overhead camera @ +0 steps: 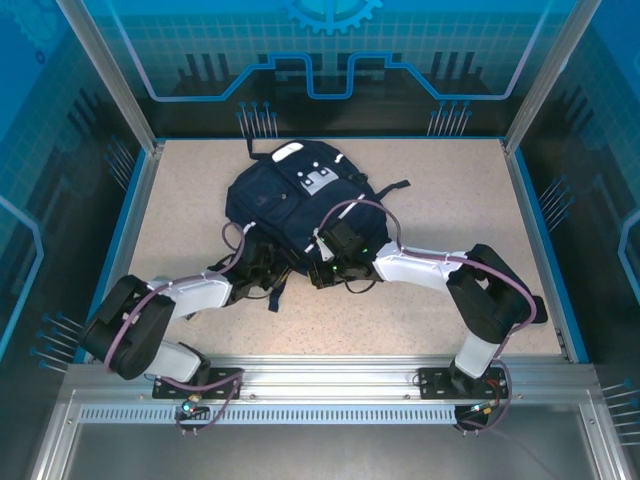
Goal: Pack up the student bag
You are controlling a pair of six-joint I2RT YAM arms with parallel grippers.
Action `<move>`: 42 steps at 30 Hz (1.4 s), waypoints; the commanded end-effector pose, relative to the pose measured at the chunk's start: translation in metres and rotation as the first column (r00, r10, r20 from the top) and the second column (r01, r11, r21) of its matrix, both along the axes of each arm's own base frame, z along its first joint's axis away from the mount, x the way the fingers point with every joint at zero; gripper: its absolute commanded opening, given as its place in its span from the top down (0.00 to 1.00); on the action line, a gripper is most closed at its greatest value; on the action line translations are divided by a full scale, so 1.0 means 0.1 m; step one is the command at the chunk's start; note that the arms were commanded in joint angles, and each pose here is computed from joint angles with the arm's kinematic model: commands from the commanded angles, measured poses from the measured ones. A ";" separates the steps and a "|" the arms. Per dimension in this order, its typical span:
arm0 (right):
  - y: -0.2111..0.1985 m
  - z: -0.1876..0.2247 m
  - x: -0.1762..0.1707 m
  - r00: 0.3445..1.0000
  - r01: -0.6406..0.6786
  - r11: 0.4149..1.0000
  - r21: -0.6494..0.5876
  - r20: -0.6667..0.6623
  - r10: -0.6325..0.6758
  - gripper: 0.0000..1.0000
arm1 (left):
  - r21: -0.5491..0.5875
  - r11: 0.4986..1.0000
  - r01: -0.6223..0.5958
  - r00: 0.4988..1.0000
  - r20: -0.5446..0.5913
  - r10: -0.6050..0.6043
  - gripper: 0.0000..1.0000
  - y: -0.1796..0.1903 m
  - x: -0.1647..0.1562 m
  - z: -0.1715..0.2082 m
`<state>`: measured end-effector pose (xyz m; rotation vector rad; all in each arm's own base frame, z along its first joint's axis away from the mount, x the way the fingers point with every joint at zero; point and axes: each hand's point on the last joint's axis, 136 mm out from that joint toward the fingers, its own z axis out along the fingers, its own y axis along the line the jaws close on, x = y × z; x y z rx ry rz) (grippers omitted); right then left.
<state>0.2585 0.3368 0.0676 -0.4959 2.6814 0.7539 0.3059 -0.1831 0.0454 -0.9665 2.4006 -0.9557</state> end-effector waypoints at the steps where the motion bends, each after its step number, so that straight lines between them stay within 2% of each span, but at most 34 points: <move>1: -0.07 0.13 0.01 0.999 0.048 0.998 -0.044 0.020 -0.048 1.00 | 0.013 1.000 -0.016 0.999 0.052 0.015 0.68 -0.03 0.19 0.09; 5: -0.38 0.04 0.01 0.990 0.140 0.977 -0.158 0.036 -0.136 1.00 | 0.090 0.996 -0.012 0.999 0.042 0.009 0.79 0.04 0.17 0.01; 10: -0.97 -0.02 0.00 0.952 0.305 0.893 -0.330 0.132 -0.277 1.00 | 0.145 0.989 -0.009 0.999 0.043 0.003 0.88 0.12 0.15 -0.02; 13: -1.28 0.00 -0.01 0.920 0.391 0.837 -0.381 0.190 -0.343 1.00 | 0.161 0.987 -0.003 0.999 0.044 -0.004 0.89 0.13 0.13 -0.03; 15: -1.39 0.02 -0.01 0.911 0.412 0.825 -0.386 0.203 -0.360 1.00 | 0.163 0.987 -0.001 0.999 0.045 -0.007 0.90 0.14 0.12 -0.03; 18: -1.29 0.08 0.01 0.937 0.344 0.863 -0.370 0.197 -0.289 1.00 | 0.151 0.988 0.010 0.998 0.055 -0.018 0.90 0.11 0.13 0.00; 21: -1.13 0.13 0.00 0.965 0.240 0.904 -0.354 0.185 -0.183 0.87 | 0.140 0.990 0.024 0.997 0.064 -0.033 0.89 0.08 0.13 0.04; 24: -1.07 0.13 0.02 0.977 0.173 0.906 -0.387 0.183 -0.108 0.74 | 0.128 0.991 0.037 0.996 0.073 -0.047 0.88 0.05 0.14 0.09; 27: -1.09 0.06 0.05 0.982 0.142 0.879 -0.455 0.175 -0.069 0.68 | 0.120 0.992 0.049 0.995 0.082 -0.059 0.88 0.03 0.14 0.13; 35: -0.95 -0.05 0.07 0.982 0.122 0.863 -0.491 0.186 -0.033 0.65 | 0.116 0.991 0.065 0.994 0.082 -0.075 0.86 0.01 0.13 0.14; 42: -0.90 -0.05 0.15 0.977 0.131 0.851 -0.509 0.210 -0.025 0.73 | 0.118 0.991 0.068 0.994 0.076 -0.077 0.86 0.01 0.11 0.13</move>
